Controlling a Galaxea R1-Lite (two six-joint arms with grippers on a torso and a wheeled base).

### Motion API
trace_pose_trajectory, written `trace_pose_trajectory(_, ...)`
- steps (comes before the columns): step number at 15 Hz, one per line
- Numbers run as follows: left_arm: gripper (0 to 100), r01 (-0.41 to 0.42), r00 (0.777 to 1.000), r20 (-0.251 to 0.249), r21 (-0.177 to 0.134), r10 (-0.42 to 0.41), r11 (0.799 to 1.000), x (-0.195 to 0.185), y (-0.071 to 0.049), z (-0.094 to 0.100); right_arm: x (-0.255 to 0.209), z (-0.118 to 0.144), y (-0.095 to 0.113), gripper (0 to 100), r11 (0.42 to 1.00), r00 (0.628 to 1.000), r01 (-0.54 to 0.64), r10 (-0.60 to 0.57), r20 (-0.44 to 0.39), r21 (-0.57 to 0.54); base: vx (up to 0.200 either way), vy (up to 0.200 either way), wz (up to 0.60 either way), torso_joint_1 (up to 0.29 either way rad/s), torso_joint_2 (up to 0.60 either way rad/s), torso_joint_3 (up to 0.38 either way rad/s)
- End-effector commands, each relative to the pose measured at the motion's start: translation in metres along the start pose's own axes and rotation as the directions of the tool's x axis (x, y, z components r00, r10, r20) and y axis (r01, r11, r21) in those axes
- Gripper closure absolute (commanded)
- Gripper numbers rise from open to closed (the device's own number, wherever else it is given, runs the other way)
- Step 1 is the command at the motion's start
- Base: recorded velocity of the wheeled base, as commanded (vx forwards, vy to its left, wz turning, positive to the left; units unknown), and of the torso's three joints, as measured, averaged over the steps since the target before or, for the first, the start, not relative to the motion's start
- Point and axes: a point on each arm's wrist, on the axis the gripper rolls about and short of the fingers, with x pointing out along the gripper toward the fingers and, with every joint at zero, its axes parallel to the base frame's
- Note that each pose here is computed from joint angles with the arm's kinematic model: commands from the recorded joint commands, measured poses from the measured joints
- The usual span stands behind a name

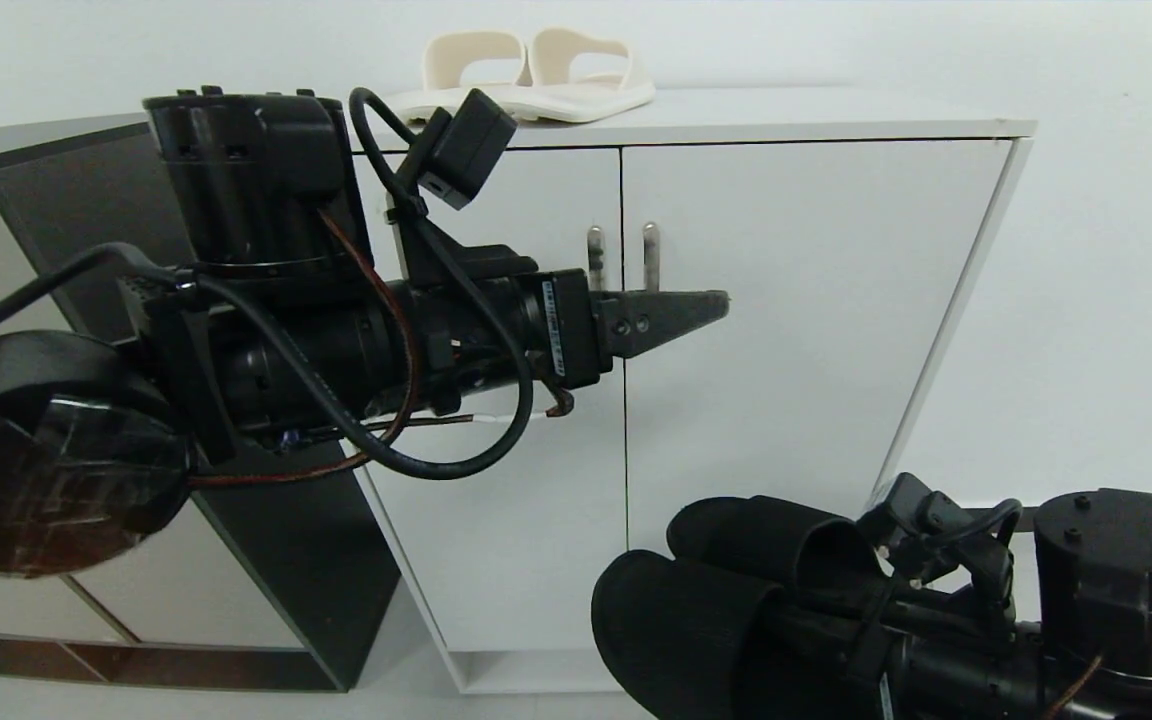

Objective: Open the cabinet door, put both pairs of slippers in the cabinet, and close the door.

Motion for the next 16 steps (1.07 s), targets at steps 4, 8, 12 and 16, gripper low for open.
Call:
trace_pose_trajectory(4,0,-0.035,0.999,0.007,0.002,0.035,0.999,0.012,0.014,0.002,0.000,0.000,0.002,100,1.000,1.000,-0.007,0.007,0.002,-0.003,0.000,0.000,0.00,0.000,0.00,0.000)
trace_pose_trajectory(8,0,-0.073,0.997,0.002,0.015,0.072,0.997,0.030,0.028,-0.002,0.000,0.000,0.002,100,1.000,1.000,-0.007,0.007,0.000,-0.003,0.000,0.000,0.00,0.000,0.00,0.000)
trace_pose_trajectory(12,0,-0.103,0.995,0.006,0.014,0.103,0.995,0.047,0.038,-0.004,0.000,0.000,0.002,100,1.000,1.000,-0.007,0.007,0.000,-0.003,0.000,0.000,0.00,0.000,0.00,0.000)
trace_pose_trajectory(16,0,-0.111,0.994,-0.011,0.007,0.112,0.994,0.064,0.048,-0.012,0.000,-0.001,0.002,100,1.000,1.000,-0.007,0.007,-0.001,-0.002,0.000,0.000,0.00,0.000,0.00,0.000)
